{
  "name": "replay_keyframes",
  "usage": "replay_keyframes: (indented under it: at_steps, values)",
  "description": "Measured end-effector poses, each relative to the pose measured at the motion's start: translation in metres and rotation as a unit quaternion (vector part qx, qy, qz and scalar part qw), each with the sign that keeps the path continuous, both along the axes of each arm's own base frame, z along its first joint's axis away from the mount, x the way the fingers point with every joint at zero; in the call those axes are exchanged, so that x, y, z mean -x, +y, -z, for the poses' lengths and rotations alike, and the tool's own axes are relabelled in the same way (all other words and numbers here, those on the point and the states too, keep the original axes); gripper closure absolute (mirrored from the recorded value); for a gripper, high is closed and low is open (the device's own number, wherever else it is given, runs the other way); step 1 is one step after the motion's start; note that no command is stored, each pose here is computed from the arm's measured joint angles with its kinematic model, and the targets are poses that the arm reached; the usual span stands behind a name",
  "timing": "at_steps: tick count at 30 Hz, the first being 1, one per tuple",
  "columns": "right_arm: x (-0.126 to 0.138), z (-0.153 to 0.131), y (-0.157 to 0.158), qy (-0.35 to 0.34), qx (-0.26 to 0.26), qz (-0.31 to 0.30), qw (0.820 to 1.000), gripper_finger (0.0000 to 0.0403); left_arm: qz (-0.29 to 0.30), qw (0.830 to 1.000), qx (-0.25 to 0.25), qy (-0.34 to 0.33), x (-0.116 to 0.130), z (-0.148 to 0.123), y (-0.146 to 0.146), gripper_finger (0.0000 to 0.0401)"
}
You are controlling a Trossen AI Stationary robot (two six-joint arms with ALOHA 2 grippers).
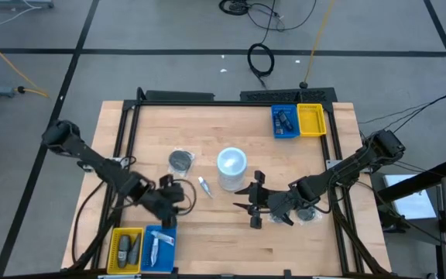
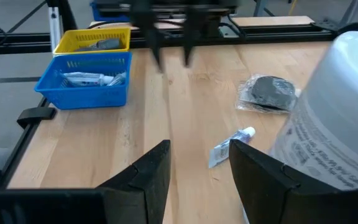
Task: Pick & Place Travel size toiletries
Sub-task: Put the white toothpaste into the bottom blue bin
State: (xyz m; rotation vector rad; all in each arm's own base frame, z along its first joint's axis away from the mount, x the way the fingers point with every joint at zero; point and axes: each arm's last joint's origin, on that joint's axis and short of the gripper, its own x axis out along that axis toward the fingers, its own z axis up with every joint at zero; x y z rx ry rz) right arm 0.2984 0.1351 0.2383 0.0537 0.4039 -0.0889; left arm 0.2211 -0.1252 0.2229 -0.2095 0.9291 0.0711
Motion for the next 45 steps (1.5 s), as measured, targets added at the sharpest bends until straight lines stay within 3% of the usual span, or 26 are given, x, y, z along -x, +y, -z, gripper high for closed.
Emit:
replay_keyframes:
  at_steps: [10, 22, 27, 35, 45]
  values:
    - [0.000, 0.000, 0.001, 0.001, 0.004, -0.020, 1.000, 0.0248, 0.021, 0.994, -0.102, 0.022, -0.031, 0.012, 0.050, 0.0233]
    - [0.000, 0.000, 0.001, 0.002, 0.005, -0.021, 1.000, 0.0248, 0.125, 0.974, -0.177, 0.062, -0.054, 0.040, 0.073, 0.0233]
    - [0.000, 0.000, 0.001, 0.004, 0.006, -0.021, 1.000, 0.0248, 0.119, 0.973, -0.179, 0.085, -0.061, 0.052, 0.085, 0.0233]
    - [0.000, 0.000, 0.001, 0.004, 0.006, -0.021, 1.000, 0.0248, 0.177, 0.959, -0.189, 0.112, -0.069, 0.072, 0.093, 0.0233]
    - [0.000, 0.000, 0.001, 0.006, 0.009, -0.022, 1.000, 0.0248, 0.207, 0.950, -0.203, 0.114, -0.076, 0.084, 0.100, 0.0233]
